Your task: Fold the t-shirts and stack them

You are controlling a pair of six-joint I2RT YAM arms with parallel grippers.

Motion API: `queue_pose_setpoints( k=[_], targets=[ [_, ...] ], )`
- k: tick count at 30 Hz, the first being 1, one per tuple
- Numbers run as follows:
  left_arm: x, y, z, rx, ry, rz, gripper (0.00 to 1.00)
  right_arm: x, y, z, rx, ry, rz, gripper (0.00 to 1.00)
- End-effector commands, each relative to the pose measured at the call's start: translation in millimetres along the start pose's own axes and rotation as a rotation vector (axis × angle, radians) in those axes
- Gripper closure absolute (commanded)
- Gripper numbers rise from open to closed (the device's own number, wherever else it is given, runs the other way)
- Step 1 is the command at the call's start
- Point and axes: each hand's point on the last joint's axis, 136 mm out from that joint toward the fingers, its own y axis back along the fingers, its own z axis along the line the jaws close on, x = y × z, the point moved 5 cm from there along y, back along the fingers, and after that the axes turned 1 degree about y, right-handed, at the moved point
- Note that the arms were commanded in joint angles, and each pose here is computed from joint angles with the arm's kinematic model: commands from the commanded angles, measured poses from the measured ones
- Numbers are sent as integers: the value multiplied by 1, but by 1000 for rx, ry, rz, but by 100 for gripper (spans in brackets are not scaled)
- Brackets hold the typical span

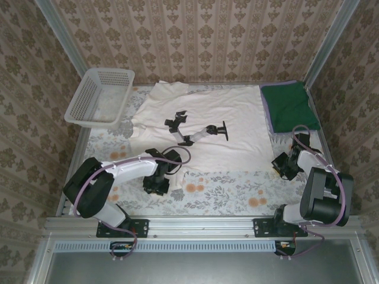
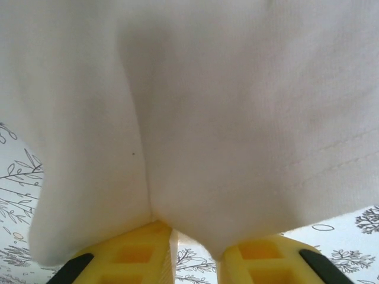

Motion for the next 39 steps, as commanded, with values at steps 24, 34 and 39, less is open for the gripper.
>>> queue_pose_setpoints(
  k=[24,34,39],
  targets=[
    [8,68,6,112,-28,-157,100,-14,-9,14,-42,19,-13,100],
    [55,77,10,327,48,-95,100,-17,-6,16,-41,25,-17,100],
    [63,75,29,319,175,-94,86,-17,-5,17,-43,27,-15,100]
  ],
)
